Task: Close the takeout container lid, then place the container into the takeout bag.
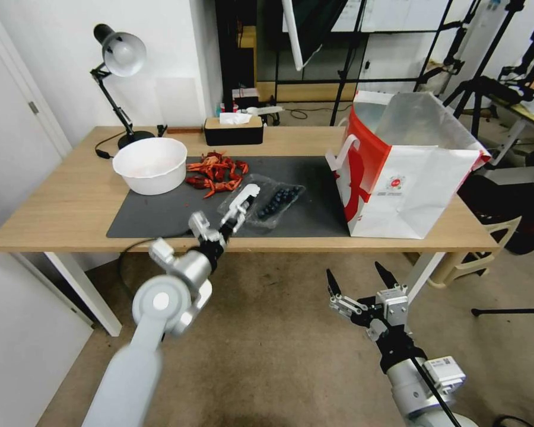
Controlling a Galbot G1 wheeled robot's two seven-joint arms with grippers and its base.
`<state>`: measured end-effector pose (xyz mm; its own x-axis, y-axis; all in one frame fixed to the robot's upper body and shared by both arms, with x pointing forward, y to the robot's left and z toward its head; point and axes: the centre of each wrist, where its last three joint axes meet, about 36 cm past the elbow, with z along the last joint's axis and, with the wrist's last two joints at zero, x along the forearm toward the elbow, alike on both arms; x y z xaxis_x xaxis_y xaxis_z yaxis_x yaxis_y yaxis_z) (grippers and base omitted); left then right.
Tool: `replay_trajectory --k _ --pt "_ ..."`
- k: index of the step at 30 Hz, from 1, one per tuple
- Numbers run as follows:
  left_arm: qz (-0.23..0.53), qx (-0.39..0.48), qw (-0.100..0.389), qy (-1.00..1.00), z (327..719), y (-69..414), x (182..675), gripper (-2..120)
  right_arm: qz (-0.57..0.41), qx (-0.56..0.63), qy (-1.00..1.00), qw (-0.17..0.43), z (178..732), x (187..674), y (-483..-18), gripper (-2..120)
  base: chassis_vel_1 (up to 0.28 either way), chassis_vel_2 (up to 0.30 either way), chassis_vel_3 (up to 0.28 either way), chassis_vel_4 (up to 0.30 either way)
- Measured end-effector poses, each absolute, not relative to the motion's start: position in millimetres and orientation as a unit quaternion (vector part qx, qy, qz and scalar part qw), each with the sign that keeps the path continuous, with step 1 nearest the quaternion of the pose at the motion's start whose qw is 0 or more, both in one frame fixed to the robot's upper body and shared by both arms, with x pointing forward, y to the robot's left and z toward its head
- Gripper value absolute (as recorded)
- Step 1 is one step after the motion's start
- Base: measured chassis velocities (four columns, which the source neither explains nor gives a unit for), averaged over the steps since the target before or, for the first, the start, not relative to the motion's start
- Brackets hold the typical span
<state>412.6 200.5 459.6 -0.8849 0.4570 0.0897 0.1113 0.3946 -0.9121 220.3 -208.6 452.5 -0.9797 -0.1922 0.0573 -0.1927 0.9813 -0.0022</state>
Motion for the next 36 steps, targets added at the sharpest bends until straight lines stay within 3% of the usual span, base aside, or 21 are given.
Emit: replay_trajectory --k 7,36 --pt "0.506 -0.163 0.171 -0.830 458 193 450 100 0.002 0.094 -0.995 0.033 443 226 -208 100 0.000 0.000 0.000 0.000" --pt "0.478 -0.142 0.228 -0.836 452 184 463 100 0.005 0.096 -0.995 0.038 429 232 -210 100 0.000 0.000 0.000 0.000"
